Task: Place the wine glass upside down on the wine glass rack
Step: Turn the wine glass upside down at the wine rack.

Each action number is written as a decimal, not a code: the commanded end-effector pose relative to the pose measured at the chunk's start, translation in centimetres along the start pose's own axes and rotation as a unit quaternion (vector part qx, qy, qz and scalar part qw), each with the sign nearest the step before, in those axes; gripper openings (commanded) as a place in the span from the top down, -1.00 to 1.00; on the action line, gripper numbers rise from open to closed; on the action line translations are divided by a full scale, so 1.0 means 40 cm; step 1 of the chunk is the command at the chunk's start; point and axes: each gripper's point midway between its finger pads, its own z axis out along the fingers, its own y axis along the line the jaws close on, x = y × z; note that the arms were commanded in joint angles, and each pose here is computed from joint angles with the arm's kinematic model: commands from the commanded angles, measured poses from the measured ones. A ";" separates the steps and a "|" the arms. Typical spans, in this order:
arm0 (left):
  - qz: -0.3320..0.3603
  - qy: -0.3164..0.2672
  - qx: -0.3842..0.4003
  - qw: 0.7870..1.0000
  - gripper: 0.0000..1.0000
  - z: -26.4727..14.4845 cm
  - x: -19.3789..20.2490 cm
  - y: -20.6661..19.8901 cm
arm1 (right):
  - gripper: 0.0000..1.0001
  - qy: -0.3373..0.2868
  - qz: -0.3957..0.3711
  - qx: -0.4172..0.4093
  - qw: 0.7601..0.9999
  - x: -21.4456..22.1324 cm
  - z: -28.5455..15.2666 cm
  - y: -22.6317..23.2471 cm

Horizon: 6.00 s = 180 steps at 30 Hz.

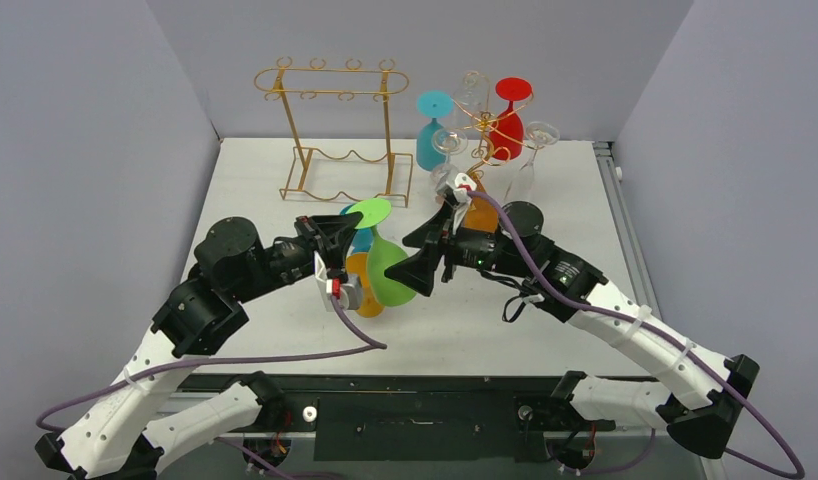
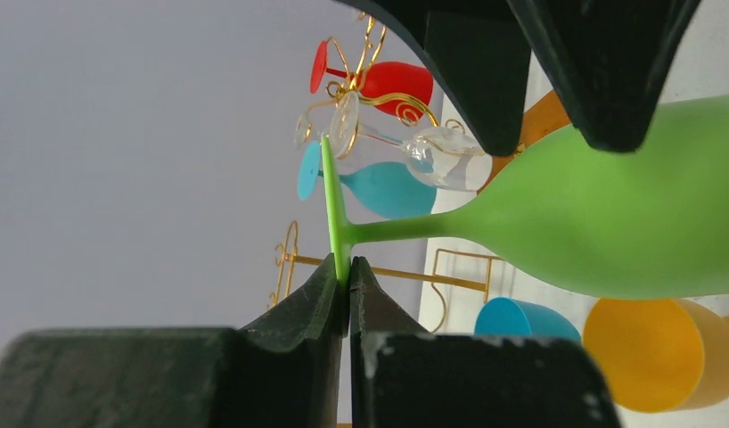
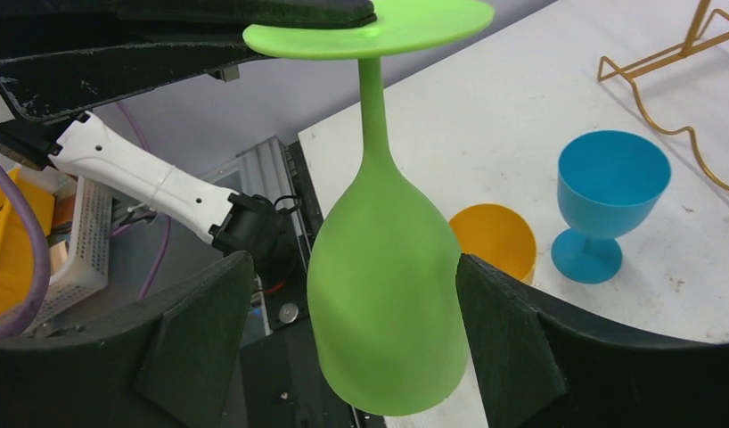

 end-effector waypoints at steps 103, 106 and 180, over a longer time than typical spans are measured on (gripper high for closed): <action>-0.136 0.050 -0.021 0.989 -0.95 0.025 0.006 0.010 | -0.07 -0.216 0.013 0.300 0.929 -0.094 -0.197 -0.731; -0.136 0.051 -0.021 0.989 -0.95 0.026 0.007 0.011 | -0.07 -0.208 0.011 0.296 0.932 -0.086 -0.184 -0.734; -0.235 0.104 -0.031 0.966 -0.92 0.032 0.064 0.025 | -0.58 -0.150 -0.009 0.345 0.926 0.114 -0.311 -0.535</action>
